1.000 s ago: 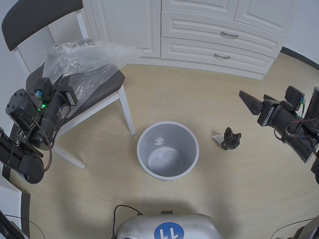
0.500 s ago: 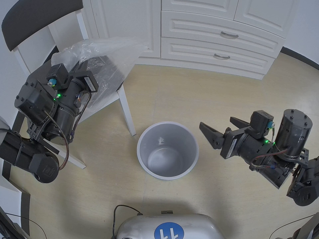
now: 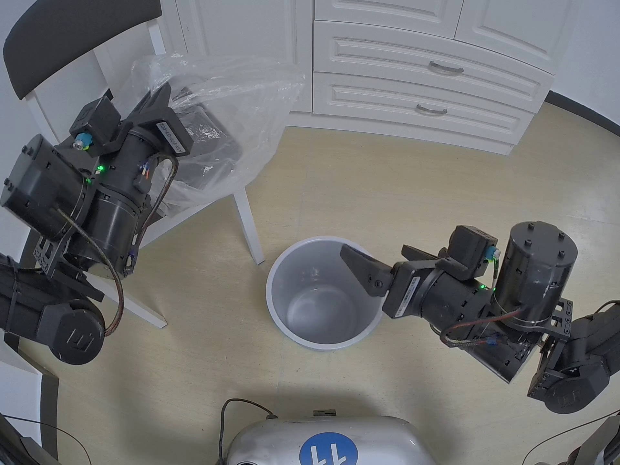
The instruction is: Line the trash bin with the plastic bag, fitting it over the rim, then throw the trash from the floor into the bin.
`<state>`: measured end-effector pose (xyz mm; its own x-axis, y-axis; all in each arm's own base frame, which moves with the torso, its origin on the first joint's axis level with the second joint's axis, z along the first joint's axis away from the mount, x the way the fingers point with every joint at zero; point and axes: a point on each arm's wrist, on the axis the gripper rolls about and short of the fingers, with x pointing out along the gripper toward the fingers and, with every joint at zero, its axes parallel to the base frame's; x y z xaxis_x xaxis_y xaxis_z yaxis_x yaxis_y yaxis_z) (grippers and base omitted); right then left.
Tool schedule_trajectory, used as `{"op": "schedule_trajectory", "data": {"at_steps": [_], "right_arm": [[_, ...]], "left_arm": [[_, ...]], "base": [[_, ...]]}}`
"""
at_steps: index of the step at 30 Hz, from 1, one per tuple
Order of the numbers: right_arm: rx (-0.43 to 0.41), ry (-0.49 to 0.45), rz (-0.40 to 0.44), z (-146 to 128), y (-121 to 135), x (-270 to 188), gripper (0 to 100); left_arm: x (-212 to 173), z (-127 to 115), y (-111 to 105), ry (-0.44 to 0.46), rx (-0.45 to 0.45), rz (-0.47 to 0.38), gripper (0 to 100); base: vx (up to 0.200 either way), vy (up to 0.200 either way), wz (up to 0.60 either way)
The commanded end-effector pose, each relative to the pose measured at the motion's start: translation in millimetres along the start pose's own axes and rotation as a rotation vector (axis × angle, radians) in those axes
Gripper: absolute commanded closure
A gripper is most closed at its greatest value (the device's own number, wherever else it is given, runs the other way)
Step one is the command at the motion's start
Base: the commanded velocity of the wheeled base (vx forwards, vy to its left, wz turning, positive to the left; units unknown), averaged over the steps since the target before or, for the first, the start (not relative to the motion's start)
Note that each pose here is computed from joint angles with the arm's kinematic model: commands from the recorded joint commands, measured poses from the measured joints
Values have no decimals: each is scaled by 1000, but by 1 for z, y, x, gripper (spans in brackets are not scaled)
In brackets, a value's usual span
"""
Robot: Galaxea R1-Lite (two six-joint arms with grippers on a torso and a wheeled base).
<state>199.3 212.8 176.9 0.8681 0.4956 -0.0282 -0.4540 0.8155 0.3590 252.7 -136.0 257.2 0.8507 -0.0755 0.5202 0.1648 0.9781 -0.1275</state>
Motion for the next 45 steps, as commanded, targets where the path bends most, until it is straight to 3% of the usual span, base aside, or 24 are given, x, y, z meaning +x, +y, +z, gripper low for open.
{"op": "schedule_trajectory", "data": {"at_steps": [1, 13, 33, 45], "right_arm": [[70, -13, 20, 2, 10, 12, 0], [179, -45, 59, 8, 23, 18, 0], [164, -22, -34, -4, -1, 44, 0], [230, -48, -43, 0, -6, 54, 0]], "left_arm": [[-7, 20, -5, -41, -35, -13, 100], [-26, 36, -22, -46, -94, -79, 100], [-71, 35, -30, 54, -102, -232, 100], [-87, 42, -31, 55, -126, -310, 100]], "base": [[0, 0, 0], [0, 0, 0], [0, 0, 0], [0, 0, 0]]}}
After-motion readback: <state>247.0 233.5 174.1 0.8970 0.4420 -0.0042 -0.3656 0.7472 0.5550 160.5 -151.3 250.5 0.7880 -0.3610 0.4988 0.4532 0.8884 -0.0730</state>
